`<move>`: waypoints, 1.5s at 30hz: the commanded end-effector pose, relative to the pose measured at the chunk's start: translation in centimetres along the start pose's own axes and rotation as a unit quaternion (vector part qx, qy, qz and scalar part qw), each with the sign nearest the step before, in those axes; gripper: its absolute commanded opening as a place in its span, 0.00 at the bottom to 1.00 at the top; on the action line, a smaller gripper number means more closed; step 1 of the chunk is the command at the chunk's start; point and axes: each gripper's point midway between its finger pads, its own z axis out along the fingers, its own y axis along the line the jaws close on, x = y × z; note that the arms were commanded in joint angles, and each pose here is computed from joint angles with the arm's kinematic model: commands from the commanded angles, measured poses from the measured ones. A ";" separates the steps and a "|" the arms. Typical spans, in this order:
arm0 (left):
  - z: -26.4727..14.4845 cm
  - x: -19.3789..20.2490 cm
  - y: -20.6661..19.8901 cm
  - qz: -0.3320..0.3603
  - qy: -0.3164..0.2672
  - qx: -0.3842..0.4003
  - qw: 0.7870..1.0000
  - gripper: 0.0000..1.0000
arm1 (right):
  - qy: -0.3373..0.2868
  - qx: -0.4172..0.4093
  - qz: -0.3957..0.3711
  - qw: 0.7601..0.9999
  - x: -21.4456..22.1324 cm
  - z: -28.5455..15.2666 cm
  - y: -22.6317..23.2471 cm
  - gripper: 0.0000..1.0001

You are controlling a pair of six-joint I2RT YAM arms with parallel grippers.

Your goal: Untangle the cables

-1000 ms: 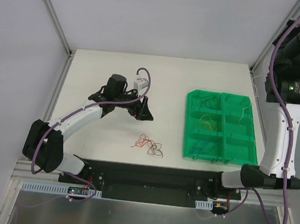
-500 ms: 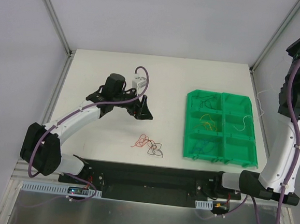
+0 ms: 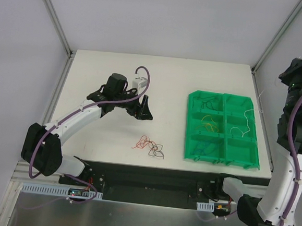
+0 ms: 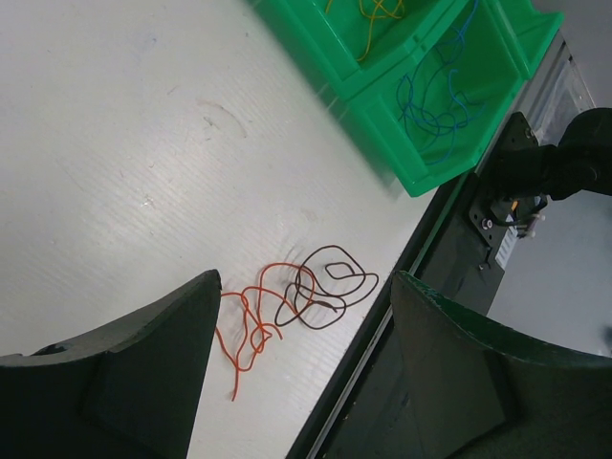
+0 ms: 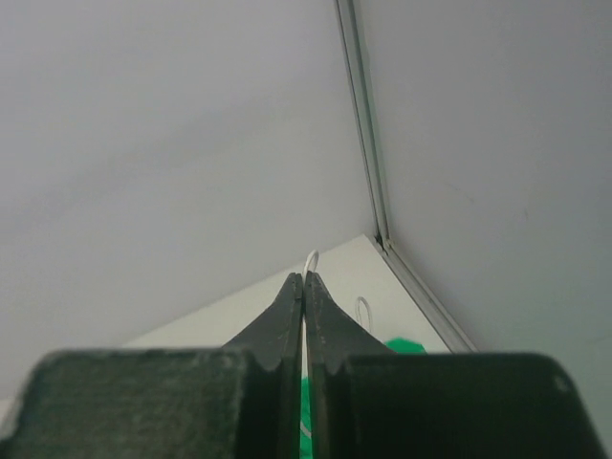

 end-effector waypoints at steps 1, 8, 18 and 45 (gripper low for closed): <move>0.0 -1.0 -0.8 0.006 -0.007 0.005 1.000 0.70 | 0.053 0.044 -0.020 0.997 5.0 0.9 -2.1 0.00; 0.1 -0.8 -0.5 0.003 -0.005 -0.001 1.000 0.71 | 0.156 0.043 0.004 0.987 14.8 2.2 -2.7 0.00; 0.4 -0.3 -1.0 0.009 0.003 0.002 1.000 0.71 | 0.265 0.087 0.033 0.960 24.4 0.2 -5.3 0.00; 0.4 0.1 -0.1 0.027 0.013 -0.035 0.999 0.71 | 0.534 0.132 -0.044 0.834 45.2 -0.5 -10.5 0.00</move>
